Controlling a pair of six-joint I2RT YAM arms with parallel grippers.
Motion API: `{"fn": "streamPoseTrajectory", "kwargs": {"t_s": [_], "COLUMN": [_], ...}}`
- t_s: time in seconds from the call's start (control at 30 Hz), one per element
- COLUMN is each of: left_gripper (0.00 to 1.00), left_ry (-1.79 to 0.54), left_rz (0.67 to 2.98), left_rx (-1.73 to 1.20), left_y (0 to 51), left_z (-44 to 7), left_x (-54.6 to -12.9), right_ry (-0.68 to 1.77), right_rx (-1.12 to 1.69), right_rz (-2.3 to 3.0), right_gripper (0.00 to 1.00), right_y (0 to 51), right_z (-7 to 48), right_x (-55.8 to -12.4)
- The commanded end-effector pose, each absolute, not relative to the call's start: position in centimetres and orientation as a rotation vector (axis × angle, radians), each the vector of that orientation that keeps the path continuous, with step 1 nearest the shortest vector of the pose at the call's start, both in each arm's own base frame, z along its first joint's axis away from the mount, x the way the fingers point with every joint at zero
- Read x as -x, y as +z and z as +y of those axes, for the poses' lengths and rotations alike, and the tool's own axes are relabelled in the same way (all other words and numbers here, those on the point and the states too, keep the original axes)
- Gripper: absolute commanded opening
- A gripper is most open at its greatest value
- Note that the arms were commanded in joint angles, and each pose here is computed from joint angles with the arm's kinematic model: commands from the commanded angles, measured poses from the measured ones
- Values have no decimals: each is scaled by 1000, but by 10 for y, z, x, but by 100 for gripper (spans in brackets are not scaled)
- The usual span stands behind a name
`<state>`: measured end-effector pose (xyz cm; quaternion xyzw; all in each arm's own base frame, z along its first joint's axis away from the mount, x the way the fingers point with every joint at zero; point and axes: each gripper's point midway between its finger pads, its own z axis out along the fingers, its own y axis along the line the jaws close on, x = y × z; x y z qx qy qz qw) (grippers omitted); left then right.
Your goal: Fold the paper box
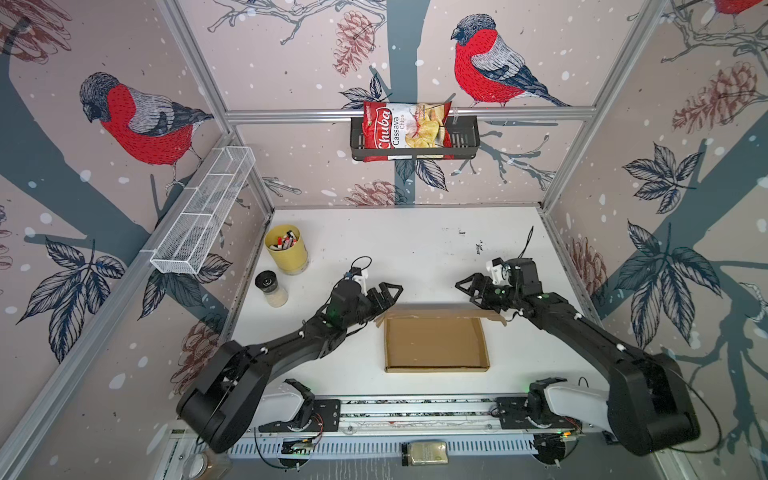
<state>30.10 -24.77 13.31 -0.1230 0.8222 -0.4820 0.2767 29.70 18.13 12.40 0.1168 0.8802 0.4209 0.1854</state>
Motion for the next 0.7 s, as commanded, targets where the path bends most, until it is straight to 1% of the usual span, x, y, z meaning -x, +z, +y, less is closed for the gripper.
{"fn": "streamPoseTrajectory", "kwargs": {"t_s": [0.0,0.07,0.17,0.23,0.3,0.4,0.47,0.57,0.67], "left_gripper": [94,94,94,94,94,94,92,91,92], "left_ry": [-1337,-1281,-1225,-1190,-1114,-966,-868,-747,-681], "left_rz": [2160,2198,2225,2213,2218,2225,2228,2218,2191], "left_rx": [182,156,181,194,171,98,32,-67,-64], "left_y": [154,151,150,160,175,194,203,216,226], "left_z": [-262,-259,-235,-220,-210,-192,-180,-170,-159], "left_x": [-332,-355,-382,-392,-392,-374,-356,-335,-333], "right_ry": [1231,1185,1137,1107,999,822,732,546,360], "right_rx": [-325,-335,-347,-337,-296,-219,-174,31,282], "right_rz": [2354,2365,2376,2364,2387,2416,2423,2407,2306], "right_gripper": [86,86,86,86,88,88,87,86,82], "right_y": [150,147,144,152,160,166,171,194,225], "right_z": [190,183,170,162,153,134,125,140,166], "right_x": [-339,-363,-386,-397,-400,-384,-368,-340,-309]}}
